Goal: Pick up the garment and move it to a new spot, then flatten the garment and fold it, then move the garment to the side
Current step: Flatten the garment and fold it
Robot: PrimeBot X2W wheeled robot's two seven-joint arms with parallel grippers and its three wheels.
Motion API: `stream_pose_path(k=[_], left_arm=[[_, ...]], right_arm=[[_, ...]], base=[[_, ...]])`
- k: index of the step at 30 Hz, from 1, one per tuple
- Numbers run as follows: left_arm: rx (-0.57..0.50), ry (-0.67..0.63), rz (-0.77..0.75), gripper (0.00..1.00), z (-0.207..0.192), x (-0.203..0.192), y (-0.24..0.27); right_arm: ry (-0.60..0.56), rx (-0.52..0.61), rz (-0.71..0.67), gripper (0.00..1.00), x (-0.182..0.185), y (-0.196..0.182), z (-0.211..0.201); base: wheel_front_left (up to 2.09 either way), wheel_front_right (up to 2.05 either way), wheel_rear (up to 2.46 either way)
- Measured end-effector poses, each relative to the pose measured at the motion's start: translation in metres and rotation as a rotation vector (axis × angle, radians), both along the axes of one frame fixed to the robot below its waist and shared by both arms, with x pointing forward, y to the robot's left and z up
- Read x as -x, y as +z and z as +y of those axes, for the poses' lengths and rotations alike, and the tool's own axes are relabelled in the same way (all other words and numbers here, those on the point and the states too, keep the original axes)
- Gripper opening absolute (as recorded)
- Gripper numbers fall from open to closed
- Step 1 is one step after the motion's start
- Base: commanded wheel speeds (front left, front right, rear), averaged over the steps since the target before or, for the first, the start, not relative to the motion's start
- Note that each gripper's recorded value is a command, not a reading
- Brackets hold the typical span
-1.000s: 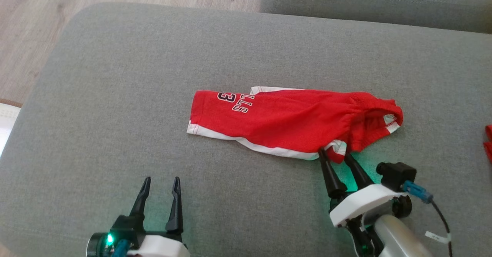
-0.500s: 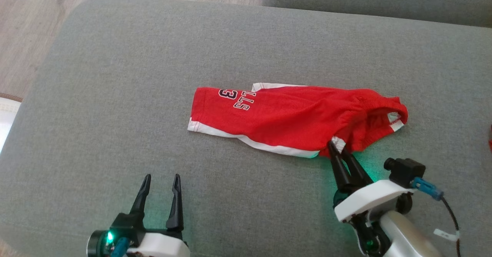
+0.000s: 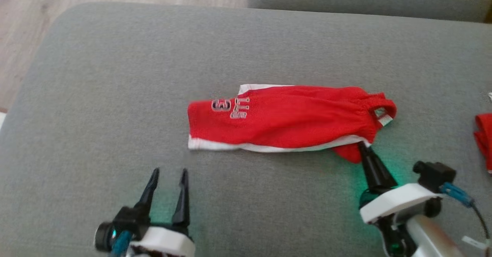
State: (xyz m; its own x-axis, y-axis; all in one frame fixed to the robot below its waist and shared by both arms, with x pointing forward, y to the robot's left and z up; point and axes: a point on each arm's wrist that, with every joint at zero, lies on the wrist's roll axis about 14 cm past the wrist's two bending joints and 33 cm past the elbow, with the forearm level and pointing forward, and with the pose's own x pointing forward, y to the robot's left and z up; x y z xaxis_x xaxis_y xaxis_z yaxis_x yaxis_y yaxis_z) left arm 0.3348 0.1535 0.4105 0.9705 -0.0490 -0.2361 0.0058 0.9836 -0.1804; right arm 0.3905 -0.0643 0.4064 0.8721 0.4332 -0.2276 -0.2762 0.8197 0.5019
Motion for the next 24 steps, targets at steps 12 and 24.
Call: stream_pose_path(k=[12,24], left_arm=[[0.118,-0.212,0.111,1.00,-0.057,-0.025,-0.031],[0.195,-0.294,0.161,1.00,-0.092,-0.043,-0.042]], right_arm=[[-0.102,0.068,-0.024,0.00,0.000,0.000,-0.053],[-0.122,0.071,-0.012,0.00,-0.004,-0.005,-0.061]], base=[[0.00,0.00,0.00],[0.00,0.00,0.00]])
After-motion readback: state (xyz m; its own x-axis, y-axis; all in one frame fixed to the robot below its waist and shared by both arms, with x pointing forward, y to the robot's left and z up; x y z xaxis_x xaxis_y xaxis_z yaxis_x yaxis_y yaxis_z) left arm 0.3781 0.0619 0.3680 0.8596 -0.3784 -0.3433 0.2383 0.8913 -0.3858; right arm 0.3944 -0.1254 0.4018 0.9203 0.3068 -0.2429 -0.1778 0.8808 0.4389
